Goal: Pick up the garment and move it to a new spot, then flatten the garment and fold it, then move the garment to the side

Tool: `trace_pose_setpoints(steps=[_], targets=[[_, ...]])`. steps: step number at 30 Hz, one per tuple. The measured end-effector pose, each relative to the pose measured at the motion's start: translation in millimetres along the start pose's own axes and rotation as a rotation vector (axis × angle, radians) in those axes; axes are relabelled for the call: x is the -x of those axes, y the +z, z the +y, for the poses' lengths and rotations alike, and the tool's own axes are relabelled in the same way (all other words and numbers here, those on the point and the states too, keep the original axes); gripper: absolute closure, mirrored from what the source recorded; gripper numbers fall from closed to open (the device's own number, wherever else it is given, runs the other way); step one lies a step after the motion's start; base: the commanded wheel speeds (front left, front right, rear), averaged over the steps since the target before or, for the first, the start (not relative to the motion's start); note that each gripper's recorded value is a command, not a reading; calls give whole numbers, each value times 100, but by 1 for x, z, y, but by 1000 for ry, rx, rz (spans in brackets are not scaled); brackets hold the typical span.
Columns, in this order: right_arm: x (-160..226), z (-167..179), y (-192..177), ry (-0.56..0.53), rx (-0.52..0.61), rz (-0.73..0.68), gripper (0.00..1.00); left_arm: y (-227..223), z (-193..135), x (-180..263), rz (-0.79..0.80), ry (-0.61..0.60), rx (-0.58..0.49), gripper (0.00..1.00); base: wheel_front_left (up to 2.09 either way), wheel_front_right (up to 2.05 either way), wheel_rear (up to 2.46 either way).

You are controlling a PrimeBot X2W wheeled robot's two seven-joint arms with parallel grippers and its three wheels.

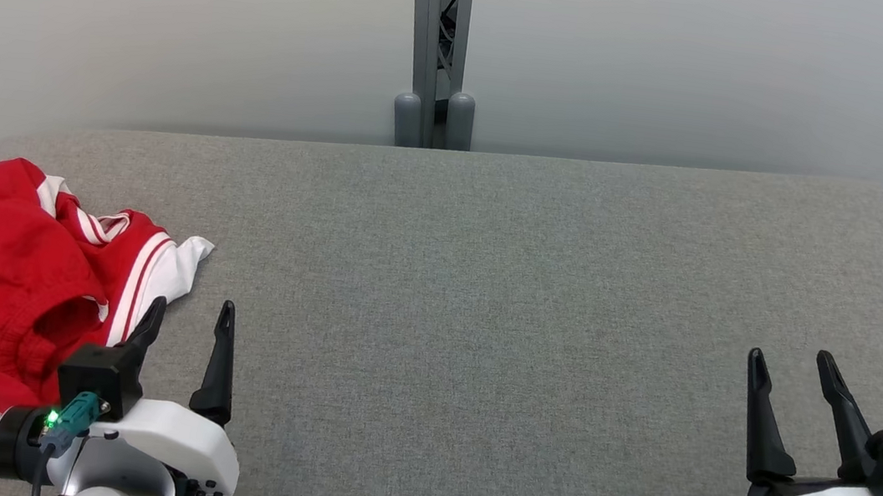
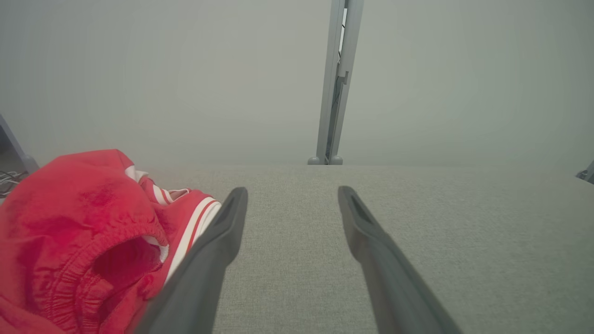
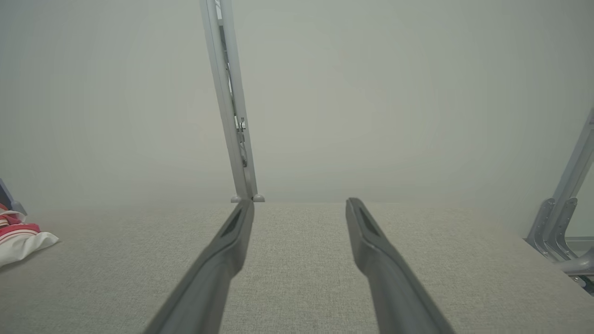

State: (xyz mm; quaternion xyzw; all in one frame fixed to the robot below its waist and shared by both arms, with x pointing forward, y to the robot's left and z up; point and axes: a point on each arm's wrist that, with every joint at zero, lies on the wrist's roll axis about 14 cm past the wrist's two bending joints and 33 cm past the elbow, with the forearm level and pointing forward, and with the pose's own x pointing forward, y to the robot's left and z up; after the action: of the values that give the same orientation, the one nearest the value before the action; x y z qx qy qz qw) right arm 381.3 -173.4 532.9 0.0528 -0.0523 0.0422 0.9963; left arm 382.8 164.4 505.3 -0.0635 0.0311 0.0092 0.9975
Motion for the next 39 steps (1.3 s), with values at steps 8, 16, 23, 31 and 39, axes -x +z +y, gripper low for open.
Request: trace_pose_setpoints(steps=[8,16,23,31,39], targets=[[1,-3,-5,-10,-15,19,0,-2,2,1,11,7,0,0,0,0,0],[1,-5,-8,-17,-17,28,0,-2,0,1,11,3,-2,0,0,0,0],[-3,-1,-10,-5,-15,35,0,1,6,2,-3,23,-4,0,0,0,0],[-18,30,-17,87,-19,62,0,9,32,14,-39,112,20,0,0,0,0],[-36,80,-27,228,-33,88,0,15,82,43,-79,276,51,0,0,0,0]])
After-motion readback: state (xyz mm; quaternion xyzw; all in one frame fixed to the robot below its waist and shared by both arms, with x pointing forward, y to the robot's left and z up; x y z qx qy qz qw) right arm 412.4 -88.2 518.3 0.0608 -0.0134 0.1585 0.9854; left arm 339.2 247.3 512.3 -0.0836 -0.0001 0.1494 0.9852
